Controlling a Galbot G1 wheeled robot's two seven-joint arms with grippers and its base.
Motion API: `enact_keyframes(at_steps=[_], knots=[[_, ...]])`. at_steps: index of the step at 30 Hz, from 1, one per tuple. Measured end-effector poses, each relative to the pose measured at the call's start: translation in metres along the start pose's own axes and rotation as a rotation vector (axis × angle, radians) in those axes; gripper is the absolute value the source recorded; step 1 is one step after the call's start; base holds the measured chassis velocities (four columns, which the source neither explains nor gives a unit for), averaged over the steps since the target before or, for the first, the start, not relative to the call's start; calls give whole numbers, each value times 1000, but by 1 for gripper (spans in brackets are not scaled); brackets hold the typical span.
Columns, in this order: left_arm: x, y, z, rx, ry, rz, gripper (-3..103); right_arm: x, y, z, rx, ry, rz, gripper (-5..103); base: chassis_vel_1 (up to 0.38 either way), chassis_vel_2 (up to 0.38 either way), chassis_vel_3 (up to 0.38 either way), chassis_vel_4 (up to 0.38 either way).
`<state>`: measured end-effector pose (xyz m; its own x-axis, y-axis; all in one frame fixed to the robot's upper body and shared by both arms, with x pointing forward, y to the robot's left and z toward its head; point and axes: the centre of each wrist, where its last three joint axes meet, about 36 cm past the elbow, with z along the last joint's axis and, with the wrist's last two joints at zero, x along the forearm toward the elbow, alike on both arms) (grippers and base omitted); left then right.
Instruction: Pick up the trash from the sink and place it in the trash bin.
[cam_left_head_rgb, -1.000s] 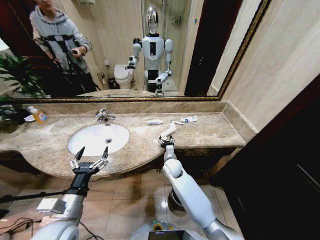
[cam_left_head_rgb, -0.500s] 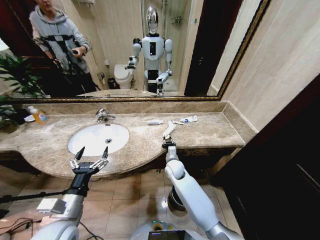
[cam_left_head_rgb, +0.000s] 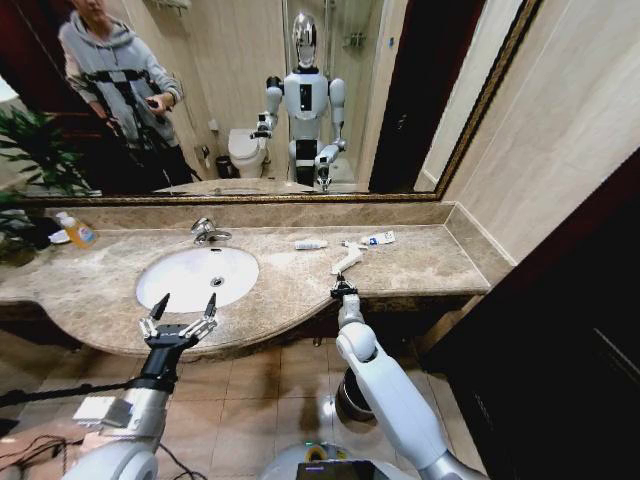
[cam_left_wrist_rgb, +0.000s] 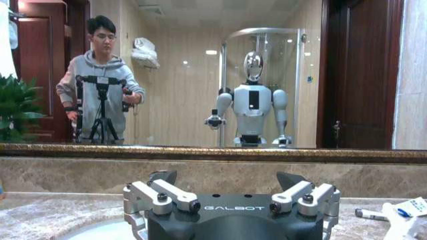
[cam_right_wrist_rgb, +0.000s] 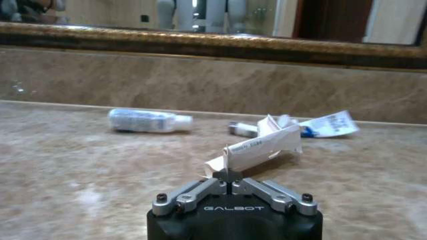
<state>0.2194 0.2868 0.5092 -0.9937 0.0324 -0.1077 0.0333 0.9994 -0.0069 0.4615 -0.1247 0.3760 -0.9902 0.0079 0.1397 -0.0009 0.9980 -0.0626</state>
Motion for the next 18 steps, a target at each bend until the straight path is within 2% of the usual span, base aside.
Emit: enact_keyframes(at_steps=[4,5,9,10,15,18], knots=[[0,0,0,0,0,0,100,12,-27,-3,11,-20,14,0,0,0,0,0],[0,0,0,0,0,0,100,12,-27,-3,11,-20,14,0,0,0,0,0],[0,0,0,0,0,0,100,44,-72,-9,29,-59,-19,0,0,0,0,0],[0,0,0,0,0,0,100,44,-72,-9,29,-59,-19,0,0,0,0,0],[0,0,0,0,0,0,100,103,-115,-3,-2,-112,-71,0,0,0,0,0],[0,0,0,0,0,1,100,122,-126,-1,-8,-136,-61,0,0,0,0,0]])
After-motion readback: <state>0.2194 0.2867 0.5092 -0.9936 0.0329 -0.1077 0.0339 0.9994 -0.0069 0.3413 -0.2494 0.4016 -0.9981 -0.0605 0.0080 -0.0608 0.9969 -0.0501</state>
